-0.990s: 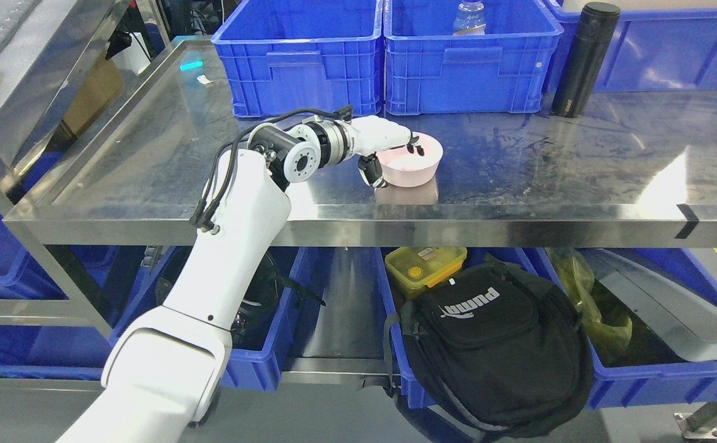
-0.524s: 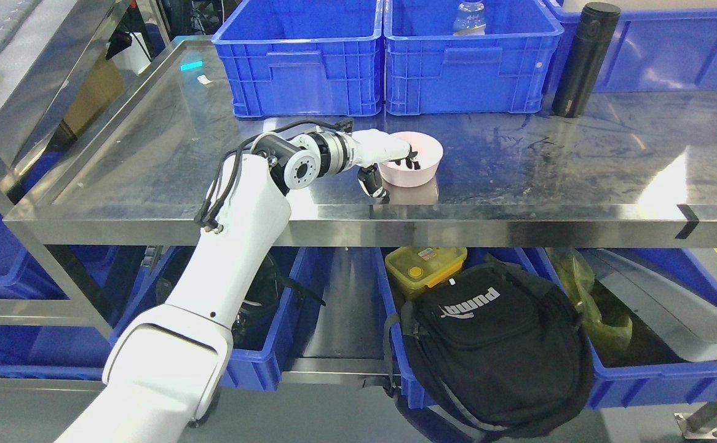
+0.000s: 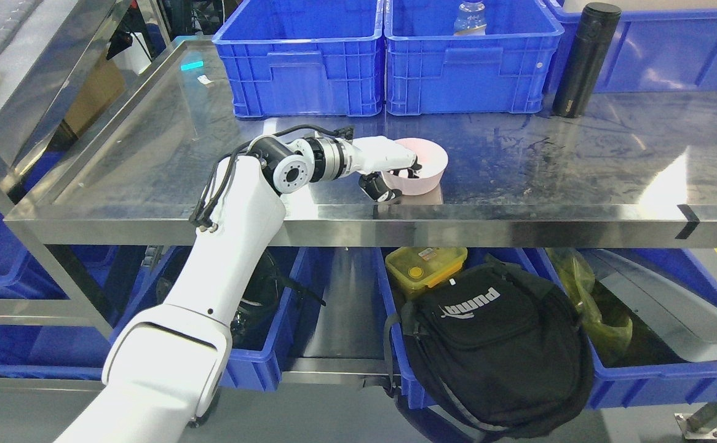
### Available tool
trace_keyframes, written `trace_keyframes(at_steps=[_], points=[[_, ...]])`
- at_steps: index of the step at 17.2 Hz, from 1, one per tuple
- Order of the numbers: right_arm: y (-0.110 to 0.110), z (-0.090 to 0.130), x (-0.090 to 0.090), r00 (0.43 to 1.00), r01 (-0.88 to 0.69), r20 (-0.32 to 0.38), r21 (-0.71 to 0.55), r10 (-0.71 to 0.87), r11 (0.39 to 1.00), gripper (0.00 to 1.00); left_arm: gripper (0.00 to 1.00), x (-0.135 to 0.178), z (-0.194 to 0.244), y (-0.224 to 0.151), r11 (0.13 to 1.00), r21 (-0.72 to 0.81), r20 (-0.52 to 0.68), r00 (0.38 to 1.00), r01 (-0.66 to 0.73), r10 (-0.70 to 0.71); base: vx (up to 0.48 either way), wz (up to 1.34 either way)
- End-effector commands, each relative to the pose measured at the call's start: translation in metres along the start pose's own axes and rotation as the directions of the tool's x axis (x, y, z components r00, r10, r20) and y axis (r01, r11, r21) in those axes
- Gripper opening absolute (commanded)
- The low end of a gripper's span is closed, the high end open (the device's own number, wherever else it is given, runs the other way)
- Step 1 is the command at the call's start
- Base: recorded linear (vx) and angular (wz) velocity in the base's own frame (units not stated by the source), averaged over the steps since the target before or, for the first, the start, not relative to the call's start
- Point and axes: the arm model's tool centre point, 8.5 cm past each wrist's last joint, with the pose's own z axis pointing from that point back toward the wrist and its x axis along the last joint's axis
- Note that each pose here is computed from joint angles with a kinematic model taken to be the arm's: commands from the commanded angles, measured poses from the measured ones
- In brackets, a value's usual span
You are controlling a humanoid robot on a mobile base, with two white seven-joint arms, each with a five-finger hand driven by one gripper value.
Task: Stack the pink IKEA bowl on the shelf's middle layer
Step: 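Close the left hand fingers around the pink bowl's rim, then lift the pink bowl up off the shelf with the left hand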
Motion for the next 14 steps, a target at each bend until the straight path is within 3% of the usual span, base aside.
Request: trace_keyframes(at_steps=[1,6,8,12,14], points=[[-0.01,0.0,-0.009,1.0,-0.002,-0.006,-0.016,0.002,1.0,1.0,0.0,-0.018,0.047,0.035,0.978,0.201,0.086,0.995,-0.063,0.046,0.0,0.0],[-0.01,0.0,-0.009,1.0,-0.002,-0.006,-0.016,0.002,1.0,1.0,0.0,-0.028,0.108,0.073,0.915,0.402,0.075,0.997,-0.046,0.017,0.0,0.0],[-0.01,0.0,-0.009,1.0,-0.002,-0.006,-0.016,0.002,1.0,1.0,0.0,-0.017,0.132,0.087,0.873,0.488,0.106,0.993,-0.009,-0.049,0.0,0.0],[-0.01,0.0,-0.009,1.0,-0.002,-0.006,-0.016,0.002,1.0,1.0,0.0,0.006,0.138,0.056,0.857,0.514,0.147,0.981,0.03,-0.123,0.0,0.0],[-0.01,0.0,-0.009,1.0,-0.002,-0.006,-0.016,0.002,1.0,1.0,0.0,0.009,0.133,0.029,0.869,0.495,0.16,0.982,0.004,-0.096,0.0,0.0]])
